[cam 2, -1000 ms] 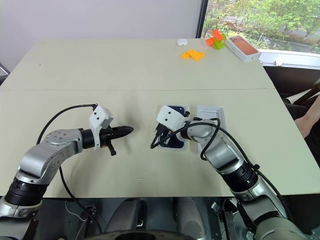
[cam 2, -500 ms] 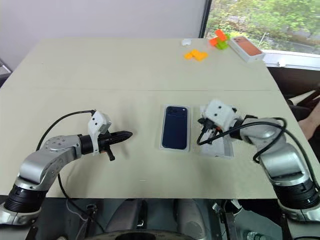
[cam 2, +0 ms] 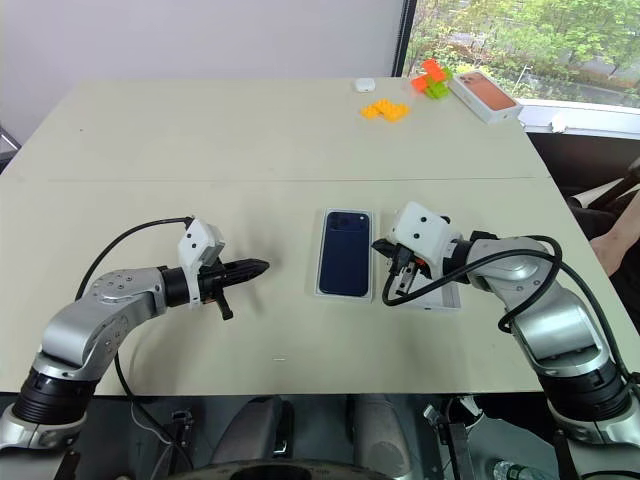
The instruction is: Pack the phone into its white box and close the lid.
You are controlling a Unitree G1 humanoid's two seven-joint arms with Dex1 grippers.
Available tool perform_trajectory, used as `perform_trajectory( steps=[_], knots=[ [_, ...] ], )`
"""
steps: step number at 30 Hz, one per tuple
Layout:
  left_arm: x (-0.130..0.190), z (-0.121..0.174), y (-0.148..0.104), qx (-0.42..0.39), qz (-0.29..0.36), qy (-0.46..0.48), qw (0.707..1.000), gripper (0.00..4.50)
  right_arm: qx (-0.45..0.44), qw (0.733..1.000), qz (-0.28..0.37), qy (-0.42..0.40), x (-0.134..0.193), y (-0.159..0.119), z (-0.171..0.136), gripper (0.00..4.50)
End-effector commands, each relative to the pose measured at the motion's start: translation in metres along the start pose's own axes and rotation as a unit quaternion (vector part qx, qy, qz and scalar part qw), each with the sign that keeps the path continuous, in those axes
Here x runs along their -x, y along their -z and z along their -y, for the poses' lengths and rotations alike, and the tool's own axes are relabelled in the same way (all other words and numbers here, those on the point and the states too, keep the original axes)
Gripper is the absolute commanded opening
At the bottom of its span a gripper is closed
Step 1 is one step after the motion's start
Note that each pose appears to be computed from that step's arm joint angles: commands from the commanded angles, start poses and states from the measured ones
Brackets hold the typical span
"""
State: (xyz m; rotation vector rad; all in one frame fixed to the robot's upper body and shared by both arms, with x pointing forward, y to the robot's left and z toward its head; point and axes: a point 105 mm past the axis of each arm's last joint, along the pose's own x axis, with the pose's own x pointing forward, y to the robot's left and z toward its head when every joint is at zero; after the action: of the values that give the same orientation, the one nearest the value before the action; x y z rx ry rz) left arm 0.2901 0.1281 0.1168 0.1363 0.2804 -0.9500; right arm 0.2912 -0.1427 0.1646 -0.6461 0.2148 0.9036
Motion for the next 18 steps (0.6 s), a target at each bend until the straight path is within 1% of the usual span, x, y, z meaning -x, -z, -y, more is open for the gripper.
perform_trajectory(
  steps=[1,6,9,12,14,16,18],
  knots=[
    [0.005,-0.001,-0.012,-0.027,0.018,-0.008,0.999,0.03,0.02,1.0,0.012,-0.004,0.002,-0.007,-0.001,0.0],
    [0.006,-0.003,-0.013,-0.029,0.018,-0.014,0.999,0.03,0.018,1.0,0.016,-0.009,0.0,-0.008,-0.003,0.0],
    [0.008,-0.006,-0.013,-0.04,0.018,-0.029,0.999,0.03,0.024,0.999,0.018,-0.027,0.002,-0.007,-0.009,0.0],
    [0.014,-0.014,-0.02,-0.056,0.057,-0.066,0.995,0.03,0.032,0.999,0.019,-0.04,0.003,-0.007,-0.013,0.0],
    [0.017,-0.015,-0.017,-0.064,0.055,-0.071,0.994,0.03,0.031,0.997,0.014,-0.071,0.003,-0.004,-0.023,0.0],
    [0.02,-0.014,-0.011,-0.08,0.04,-0.071,0.993,0.0,0.025,0.993,0.008,-0.114,0.002,-0.002,-0.036,0.55],
    [0.023,-0.012,-0.006,-0.088,0.028,-0.061,0.994,0.0,0.031,0.99,0.001,-0.137,0.0,0.0,-0.045,1.3]
  ],
)
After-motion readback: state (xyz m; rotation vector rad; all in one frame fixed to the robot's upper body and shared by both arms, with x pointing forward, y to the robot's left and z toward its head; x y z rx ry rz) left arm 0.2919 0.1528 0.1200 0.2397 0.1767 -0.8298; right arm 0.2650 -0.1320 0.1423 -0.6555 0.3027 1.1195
